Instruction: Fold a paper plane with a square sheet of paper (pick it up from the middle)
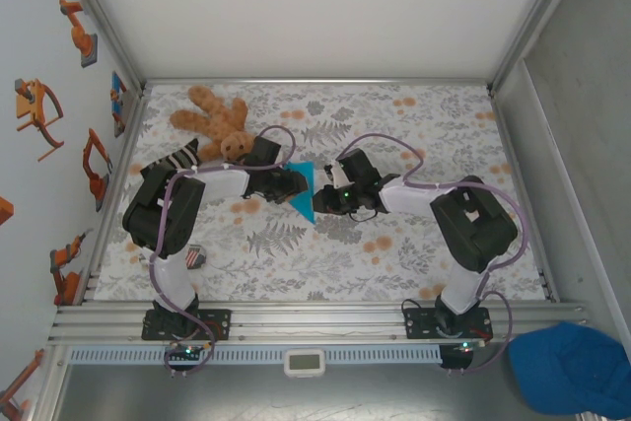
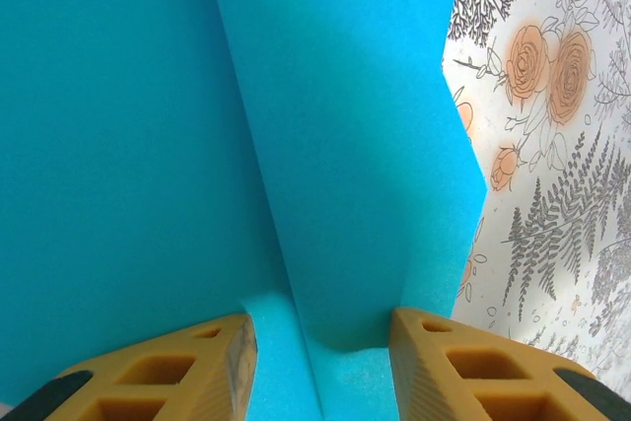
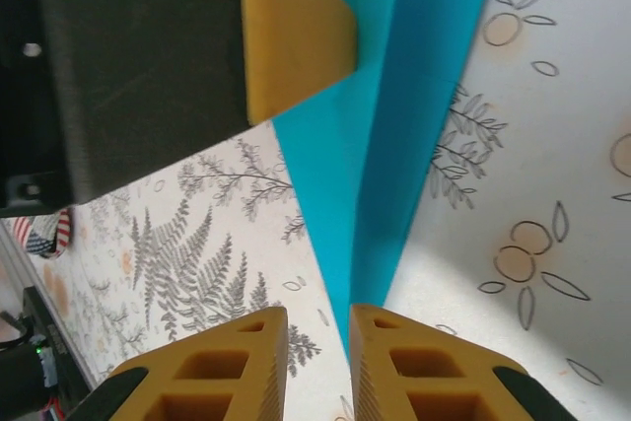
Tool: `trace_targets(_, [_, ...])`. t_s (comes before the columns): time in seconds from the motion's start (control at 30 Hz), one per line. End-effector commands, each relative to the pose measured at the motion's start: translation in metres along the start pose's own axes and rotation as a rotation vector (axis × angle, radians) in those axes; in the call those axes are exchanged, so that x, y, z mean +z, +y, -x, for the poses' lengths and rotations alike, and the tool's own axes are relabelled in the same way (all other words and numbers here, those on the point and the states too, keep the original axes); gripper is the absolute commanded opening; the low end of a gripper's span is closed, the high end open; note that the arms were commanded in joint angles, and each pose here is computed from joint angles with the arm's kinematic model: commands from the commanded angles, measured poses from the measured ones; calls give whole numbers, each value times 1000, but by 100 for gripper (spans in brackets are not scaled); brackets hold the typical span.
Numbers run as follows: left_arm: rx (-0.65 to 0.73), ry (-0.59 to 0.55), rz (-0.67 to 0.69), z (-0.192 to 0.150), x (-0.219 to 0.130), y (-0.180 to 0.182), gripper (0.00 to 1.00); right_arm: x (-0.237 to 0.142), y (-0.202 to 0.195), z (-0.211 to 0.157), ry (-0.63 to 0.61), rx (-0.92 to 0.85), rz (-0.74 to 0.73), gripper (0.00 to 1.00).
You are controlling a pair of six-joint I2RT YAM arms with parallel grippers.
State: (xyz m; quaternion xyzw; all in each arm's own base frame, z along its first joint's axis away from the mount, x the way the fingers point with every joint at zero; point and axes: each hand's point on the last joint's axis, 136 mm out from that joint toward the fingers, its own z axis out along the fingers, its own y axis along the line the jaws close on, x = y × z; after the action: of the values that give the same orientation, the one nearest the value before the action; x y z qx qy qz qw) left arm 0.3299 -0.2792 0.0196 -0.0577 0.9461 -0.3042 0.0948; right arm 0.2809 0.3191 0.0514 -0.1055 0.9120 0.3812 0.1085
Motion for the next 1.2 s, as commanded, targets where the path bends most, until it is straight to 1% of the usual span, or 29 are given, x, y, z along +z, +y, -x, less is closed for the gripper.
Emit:
trace_targets(0.0, [-87, 144, 246, -45, 13, 70, 42, 5, -5, 11, -31, 21, -28, 23])
trace_targets(0.1, [-87, 153, 249, -47, 14, 71, 41, 12, -6, 14, -26, 30, -17, 24])
trace_targets(0.23, [-90, 167, 257, -49, 15, 72, 41, 19, 1, 17, -21, 36, 42, 23])
trace_targets(0.4, [-94, 191, 270, -52, 17, 76, 41, 25, -3, 14, -3, 46, 41, 22])
trace_targets(0.8, [-90, 223, 318, -59, 19, 86, 42, 30, -7, 10, 11, 75, 54, 12])
trace_targets(1.17, [-81, 228, 332, -59, 17, 88, 44, 37, -18, 3, 26, 120, 54, 7])
